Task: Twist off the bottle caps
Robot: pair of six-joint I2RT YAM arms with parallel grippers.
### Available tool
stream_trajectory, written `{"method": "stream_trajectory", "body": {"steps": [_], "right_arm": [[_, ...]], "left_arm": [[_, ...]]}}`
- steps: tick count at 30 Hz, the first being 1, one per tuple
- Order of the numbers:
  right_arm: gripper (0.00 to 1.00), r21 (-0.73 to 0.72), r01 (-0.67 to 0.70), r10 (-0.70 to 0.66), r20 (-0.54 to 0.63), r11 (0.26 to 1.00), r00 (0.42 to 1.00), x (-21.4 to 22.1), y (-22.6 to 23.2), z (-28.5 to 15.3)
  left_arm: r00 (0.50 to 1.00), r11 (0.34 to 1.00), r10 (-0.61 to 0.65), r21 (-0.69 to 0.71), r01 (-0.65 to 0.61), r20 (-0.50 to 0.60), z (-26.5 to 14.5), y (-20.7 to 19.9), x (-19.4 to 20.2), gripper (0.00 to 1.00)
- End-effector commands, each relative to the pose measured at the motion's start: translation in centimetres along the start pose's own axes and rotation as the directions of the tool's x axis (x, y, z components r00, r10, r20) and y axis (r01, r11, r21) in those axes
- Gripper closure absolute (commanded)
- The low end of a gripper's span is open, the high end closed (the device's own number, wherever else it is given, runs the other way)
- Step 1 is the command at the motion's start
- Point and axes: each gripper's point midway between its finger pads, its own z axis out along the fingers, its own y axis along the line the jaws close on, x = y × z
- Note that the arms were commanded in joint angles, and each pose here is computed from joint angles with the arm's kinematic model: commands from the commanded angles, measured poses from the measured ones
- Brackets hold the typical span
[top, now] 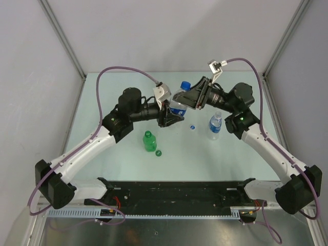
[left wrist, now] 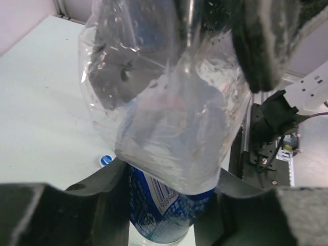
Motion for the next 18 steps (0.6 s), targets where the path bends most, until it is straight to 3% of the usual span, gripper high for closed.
{"method": "stream_trajectory", "body": {"steps": [1,3,6,12,15,18], "right_arm": [[0.81,-0.075,0.057,-0.058,-0.007,0.996,0.998,-0.6,2.7,0.0],[0.76,-0.061,0.069,-0.069,-0.007,0.996,0.998,-0.6,2.5,-0.2],[0.57,-0.040,0.087,-0.087,-0.004,0.995,0.996,-0.7,2.3,-0.4],[0.18,-0.009,0.116,-0.116,-0.006,0.993,0.993,-0.6,2.1,-0.8],[0.05,0.035,0.122,-0.121,-0.015,0.992,0.992,-0.3,1.7,-1.3],[0.01,0.097,0.137,-0.134,-0.037,0.986,0.990,0.3,1.1,-2.1]], "left_arm": [[0.995,0.998,0.063,0.008,-0.064,0.078,0.1,-0.2,-2.9,0.69],[0.994,0.998,0.068,-0.002,-0.068,0.080,-0.3,-0.3,-2.7,0.76],[0.992,0.996,0.084,-0.025,-0.082,0.091,-1.2,-0.5,-2.8,0.81],[0.988,0.994,0.107,-0.037,-0.104,0.110,-3.5,-1.8,-3.5,0.80],[0.989,0.993,0.113,-0.036,-0.110,0.094,-4.7,-2.6,-3.9,0.82],[0.994,0.995,0.098,-0.039,-0.096,0.056,-5.5,-3.0,-3.5,0.83]]}}
